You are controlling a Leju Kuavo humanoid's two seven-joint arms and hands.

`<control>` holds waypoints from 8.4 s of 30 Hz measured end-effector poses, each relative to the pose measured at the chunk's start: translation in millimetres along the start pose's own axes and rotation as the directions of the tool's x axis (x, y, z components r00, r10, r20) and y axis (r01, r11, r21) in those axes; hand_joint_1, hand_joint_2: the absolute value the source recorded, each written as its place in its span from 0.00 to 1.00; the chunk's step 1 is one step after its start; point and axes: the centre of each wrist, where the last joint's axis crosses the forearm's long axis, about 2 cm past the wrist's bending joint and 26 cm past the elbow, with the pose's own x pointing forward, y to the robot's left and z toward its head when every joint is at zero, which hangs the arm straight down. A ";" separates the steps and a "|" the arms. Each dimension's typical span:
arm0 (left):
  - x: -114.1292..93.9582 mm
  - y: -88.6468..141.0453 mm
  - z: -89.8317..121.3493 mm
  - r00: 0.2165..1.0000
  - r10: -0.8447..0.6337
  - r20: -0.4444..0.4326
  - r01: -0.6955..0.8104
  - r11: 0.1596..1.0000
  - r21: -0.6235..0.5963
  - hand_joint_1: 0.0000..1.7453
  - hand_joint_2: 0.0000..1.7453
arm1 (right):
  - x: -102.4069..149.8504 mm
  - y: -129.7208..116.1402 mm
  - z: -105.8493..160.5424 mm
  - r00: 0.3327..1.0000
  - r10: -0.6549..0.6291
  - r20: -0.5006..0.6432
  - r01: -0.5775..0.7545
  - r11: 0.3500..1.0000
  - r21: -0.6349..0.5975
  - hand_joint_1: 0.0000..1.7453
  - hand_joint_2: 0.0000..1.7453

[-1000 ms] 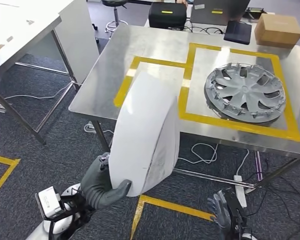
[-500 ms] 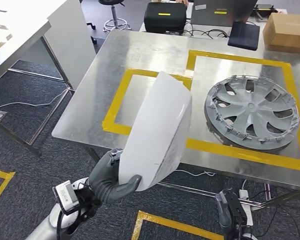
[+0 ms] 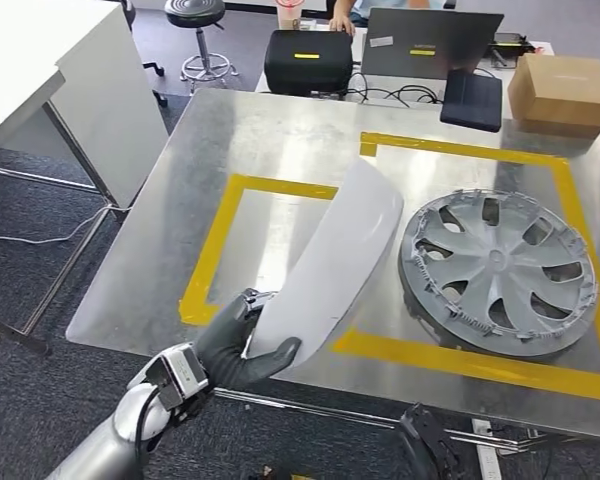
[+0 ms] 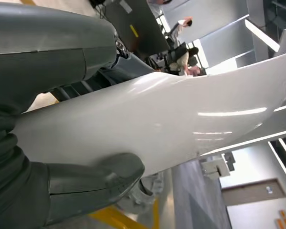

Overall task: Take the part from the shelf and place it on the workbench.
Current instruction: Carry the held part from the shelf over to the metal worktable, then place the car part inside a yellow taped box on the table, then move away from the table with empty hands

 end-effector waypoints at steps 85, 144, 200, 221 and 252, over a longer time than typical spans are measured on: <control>-100.0 50.6 44.2 0.642 -0.625 -0.444 0.696 0.718 -0.005 0.00 0.00 | 0.8 -1.0 21.3 0.997 0.012 -0.072 -0.015 0.999 -0.044 0.00 0.00; -138.9 -66.1 321.8 0.007 0.102 -0.995 0.223 0.970 0.101 0.00 0.00 | 13.1 2.2 22.5 0.997 -0.064 -0.043 0.057 0.987 -0.151 0.00 0.00; -112.7 -95.4 327.4 -0.027 0.281 -0.959 -0.103 0.954 0.282 0.00 0.00 | 35.0 -11.1 -36.5 0.993 0.092 -0.077 -0.096 0.994 -0.060 0.00 0.00; -113.4 -89.9 326.5 -0.007 0.245 -0.970 -0.130 0.961 0.244 0.00 0.00 | 30.5 -9.3 -35.1 0.994 0.074 -0.082 -0.079 0.995 -0.058 0.00 0.00; -113.7 -87.1 328.6 0.013 0.234 -0.972 -0.138 0.963 0.230 0.00 0.00 | 21.9 -9.3 -16.8 0.994 0.077 -0.073 -0.081 0.995 -0.051 0.00 0.00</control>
